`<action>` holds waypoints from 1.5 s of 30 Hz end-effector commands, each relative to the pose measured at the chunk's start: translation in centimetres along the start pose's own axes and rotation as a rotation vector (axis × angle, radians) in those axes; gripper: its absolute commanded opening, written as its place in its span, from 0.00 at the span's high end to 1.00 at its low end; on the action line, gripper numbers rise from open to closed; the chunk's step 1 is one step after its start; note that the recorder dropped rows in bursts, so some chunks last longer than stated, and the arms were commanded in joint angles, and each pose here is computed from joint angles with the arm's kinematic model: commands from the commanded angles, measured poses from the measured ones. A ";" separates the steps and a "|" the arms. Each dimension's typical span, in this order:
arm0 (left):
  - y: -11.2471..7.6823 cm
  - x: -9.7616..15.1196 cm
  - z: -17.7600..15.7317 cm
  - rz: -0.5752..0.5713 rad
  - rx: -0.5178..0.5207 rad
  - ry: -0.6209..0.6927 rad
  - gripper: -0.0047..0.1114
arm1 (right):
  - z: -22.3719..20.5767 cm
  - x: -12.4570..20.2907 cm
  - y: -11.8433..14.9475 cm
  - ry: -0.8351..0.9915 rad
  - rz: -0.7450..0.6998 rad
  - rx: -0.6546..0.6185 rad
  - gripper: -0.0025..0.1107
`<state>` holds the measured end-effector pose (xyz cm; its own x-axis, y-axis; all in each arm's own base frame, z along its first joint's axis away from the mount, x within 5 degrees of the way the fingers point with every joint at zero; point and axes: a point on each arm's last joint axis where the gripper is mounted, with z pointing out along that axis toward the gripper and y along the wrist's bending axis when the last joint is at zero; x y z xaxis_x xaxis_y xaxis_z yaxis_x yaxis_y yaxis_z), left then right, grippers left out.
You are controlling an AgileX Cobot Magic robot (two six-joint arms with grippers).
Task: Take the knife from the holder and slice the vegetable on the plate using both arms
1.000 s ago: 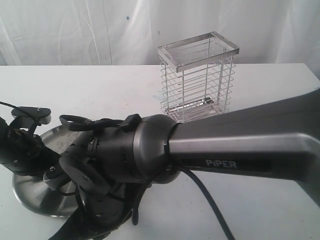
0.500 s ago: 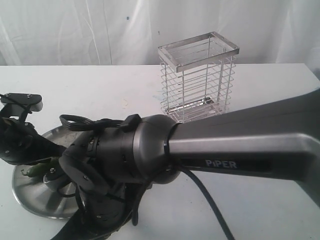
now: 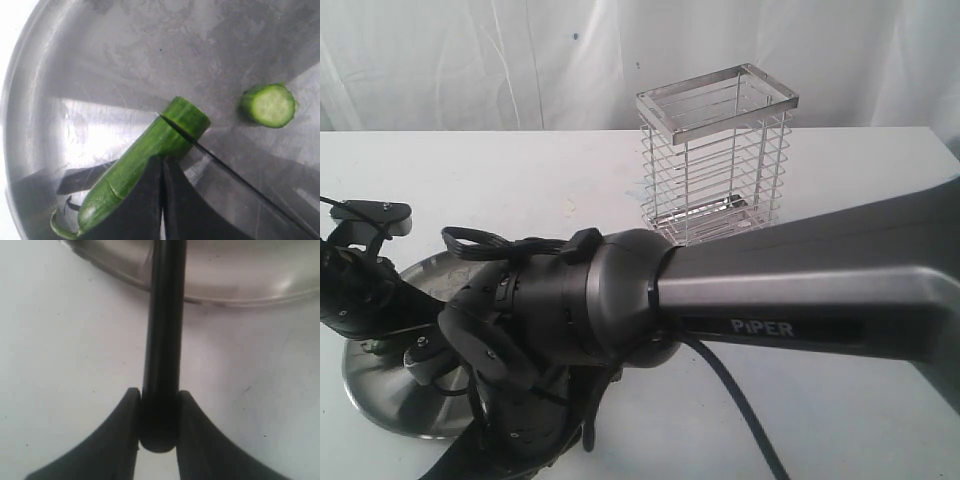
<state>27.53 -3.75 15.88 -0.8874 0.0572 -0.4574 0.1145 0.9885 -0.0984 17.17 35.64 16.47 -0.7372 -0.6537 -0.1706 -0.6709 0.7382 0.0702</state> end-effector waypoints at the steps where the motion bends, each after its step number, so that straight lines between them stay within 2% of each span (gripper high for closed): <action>1: 0.1 0.4 0.2 -0.017 0.003 0.025 0.96 | -0.7 -1.0 0.2 -0.049 -0.052 -0.017 0.98; 11: 0.1 0.4 0.2 -0.019 0.003 0.025 0.96 | 0.3 -2.7 -0.9 -0.044 -0.070 0.005 0.98; 24: 0.1 0.4 0.2 -0.019 0.003 0.025 0.96 | 0.5 -4.9 -0.6 -0.097 -0.124 0.012 0.98; 34: 0.1 0.4 0.2 -0.019 0.003 0.025 0.96 | 0.7 -3.9 -1.2 0.025 -0.115 0.048 0.98; 45: 0.1 0.4 0.2 -0.019 0.003 0.023 0.96 | 0.6 -2.2 0.3 0.156 -0.154 0.030 0.98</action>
<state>27.57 -3.75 15.85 -0.8865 0.0568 -0.4592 0.1139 0.9887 -0.0975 19.74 37.12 16.05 -0.6675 -0.7421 -0.0614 -0.7433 0.6690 -0.0054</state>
